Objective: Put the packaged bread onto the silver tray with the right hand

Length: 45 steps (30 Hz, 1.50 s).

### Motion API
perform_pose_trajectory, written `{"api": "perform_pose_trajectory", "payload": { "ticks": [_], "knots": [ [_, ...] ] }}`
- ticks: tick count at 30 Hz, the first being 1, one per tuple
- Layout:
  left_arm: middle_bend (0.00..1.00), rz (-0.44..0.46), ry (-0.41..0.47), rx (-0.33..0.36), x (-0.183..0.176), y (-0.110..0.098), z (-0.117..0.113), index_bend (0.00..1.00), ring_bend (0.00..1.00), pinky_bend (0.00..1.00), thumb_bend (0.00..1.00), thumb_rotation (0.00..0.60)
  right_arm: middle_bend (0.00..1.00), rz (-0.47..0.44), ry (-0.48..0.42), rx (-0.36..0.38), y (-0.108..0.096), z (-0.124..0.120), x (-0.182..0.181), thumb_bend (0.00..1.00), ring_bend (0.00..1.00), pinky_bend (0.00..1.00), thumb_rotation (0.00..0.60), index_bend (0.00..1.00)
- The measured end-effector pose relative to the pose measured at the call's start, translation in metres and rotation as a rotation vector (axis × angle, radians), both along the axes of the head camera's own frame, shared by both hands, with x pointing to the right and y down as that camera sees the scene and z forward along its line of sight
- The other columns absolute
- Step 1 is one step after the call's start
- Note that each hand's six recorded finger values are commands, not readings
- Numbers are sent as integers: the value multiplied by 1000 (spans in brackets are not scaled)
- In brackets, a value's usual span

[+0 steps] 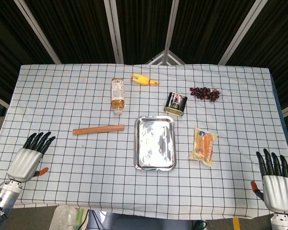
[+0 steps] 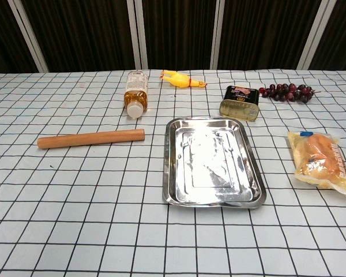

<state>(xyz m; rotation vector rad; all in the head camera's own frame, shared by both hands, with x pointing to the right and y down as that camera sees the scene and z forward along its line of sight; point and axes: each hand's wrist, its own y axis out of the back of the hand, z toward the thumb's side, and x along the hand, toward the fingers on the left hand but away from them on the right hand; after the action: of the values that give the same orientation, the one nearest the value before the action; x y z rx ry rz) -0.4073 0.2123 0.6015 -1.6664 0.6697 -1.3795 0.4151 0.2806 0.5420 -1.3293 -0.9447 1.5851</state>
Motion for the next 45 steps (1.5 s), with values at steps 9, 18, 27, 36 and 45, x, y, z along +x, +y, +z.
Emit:
{"api": "perform_pose_trajectory", "payload": {
  "ticks": [9, 18, 27, 36, 45],
  "knots": [
    [0, -5, 2, 2, 0, 0, -1, 0, 0, 36, 67, 600, 0, -46, -31, -36, -3, 13, -12, 307, 0, 11, 600, 0],
    [0, -16, 1, -2, -2, -4, 2, 0, 0, 36, 67, 600, 0, -136, -92, -148, -31, 62, -48, 307, 0, 11, 600, 0],
    [0, -23, 17, 2, -5, -5, -3, 0, 0, 36, 67, 600, 0, -136, -104, -165, -51, 81, -68, 307, 0, 11, 600, 0],
    [0, -17, 3, -3, -2, -3, 0, 0, 0, 36, 67, 600, 0, -128, -147, -272, -66, 125, -83, 307, 0, 11, 600, 0],
    [0, -27, 11, -3, -5, -6, -1, 0, 0, 36, 66, 600, 0, -127, -178, -334, -80, 161, -109, 307, 0, 95, 600, 0]
  ]
}}
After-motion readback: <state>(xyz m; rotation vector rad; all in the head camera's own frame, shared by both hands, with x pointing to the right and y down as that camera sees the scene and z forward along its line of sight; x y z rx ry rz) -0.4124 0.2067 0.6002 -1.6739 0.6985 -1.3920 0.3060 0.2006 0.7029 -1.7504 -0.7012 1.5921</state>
